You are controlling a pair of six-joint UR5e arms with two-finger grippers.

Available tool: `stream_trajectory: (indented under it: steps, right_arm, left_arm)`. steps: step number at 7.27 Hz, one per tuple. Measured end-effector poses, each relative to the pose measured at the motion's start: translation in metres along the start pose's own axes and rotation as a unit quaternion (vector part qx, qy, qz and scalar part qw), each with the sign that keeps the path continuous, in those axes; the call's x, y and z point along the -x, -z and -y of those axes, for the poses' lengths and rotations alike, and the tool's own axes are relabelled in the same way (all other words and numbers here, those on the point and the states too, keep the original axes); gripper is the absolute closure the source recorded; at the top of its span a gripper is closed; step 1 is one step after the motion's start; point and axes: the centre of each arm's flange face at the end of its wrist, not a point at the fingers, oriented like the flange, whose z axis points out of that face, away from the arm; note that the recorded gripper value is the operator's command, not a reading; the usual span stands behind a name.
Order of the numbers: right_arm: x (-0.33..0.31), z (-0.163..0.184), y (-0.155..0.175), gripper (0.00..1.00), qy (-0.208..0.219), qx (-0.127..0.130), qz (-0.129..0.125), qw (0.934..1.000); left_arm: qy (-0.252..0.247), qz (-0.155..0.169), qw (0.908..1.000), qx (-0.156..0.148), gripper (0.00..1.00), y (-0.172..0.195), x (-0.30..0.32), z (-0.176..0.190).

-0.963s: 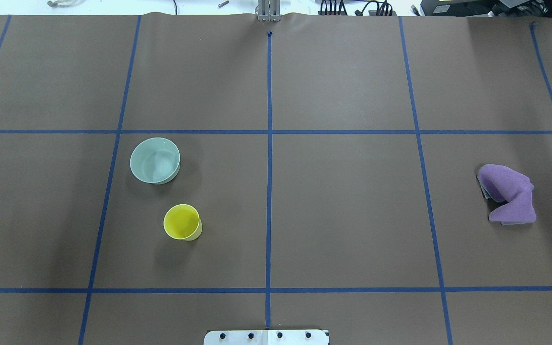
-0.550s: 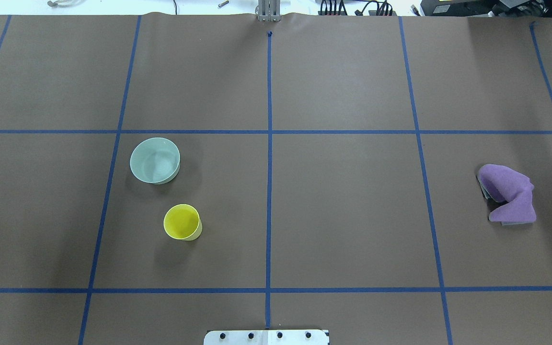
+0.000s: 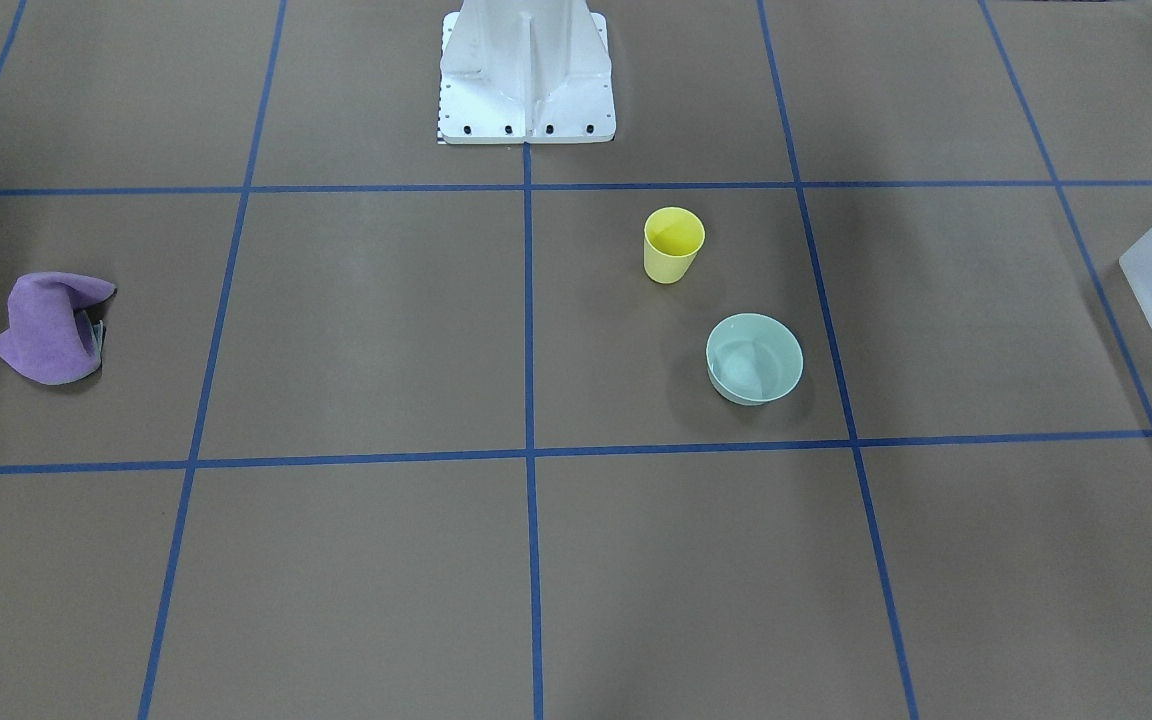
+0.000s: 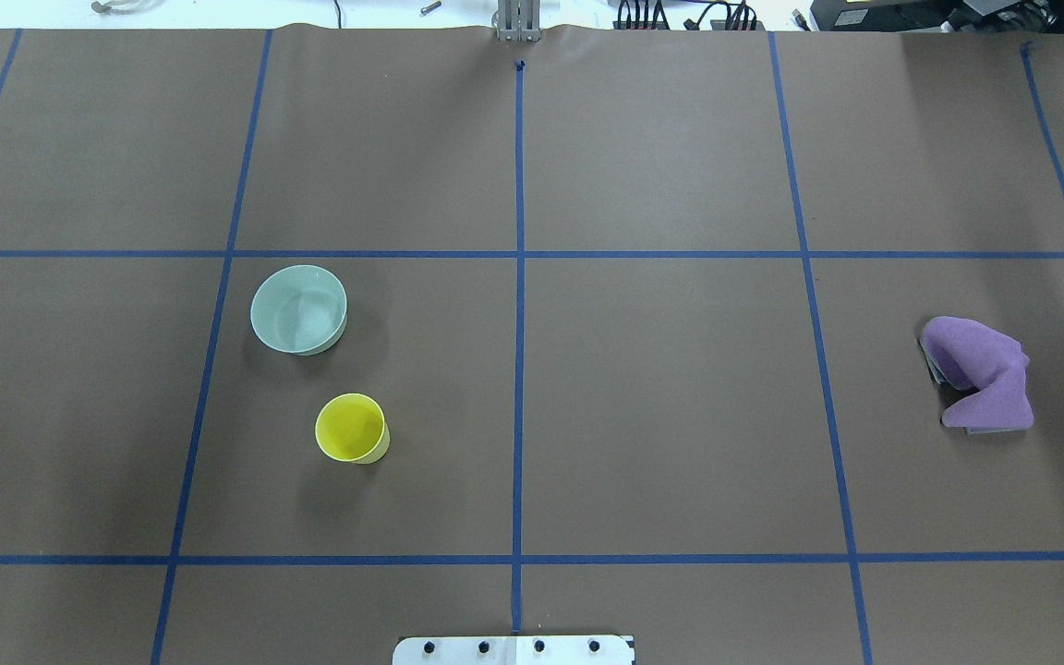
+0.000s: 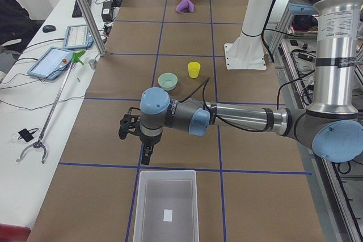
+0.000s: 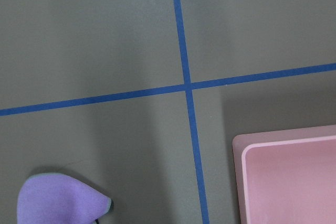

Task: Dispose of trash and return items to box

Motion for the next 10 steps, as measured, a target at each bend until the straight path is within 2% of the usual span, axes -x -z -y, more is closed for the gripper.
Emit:
stream_trajectory:
  steps: [2,3,5,7,8,10]
  right_arm:
    - [0.009,0.002,0.008,0.0,0.009,-0.007,-0.002,0.9999]
    - [0.012,0.002,0.011,0.0,0.011,-0.011,-0.002,0.9999]
    - [0.009,-0.001,0.01,0.0,0.009,-0.013,-0.015,0.9998]
    - [0.004,-0.004,0.007,0.0,0.012,-0.014,-0.024,0.9996]
    - [0.004,-0.004,0.006,0.0,0.013,-0.015,-0.024,0.9995]
    - [0.006,-0.004,0.005,0.0,0.012,-0.015,-0.019,0.9996]
  left_arm:
    - [0.019,-0.014,0.9997,0.002,0.01,0.013,-0.06,0.005]
    - [0.042,-0.028,0.9987,0.007,0.01,0.014,-0.108,0.005]
    - [0.094,-0.06,0.9931,0.037,0.02,-0.001,-0.229,0.001]
    - [0.135,-0.058,0.9878,0.052,0.02,-0.031,-0.32,-0.005]
    - [0.154,-0.054,0.9856,0.045,0.02,-0.054,-0.355,-0.007]
    - [0.194,-0.077,0.9775,0.027,0.02,-0.11,-0.407,-0.012]
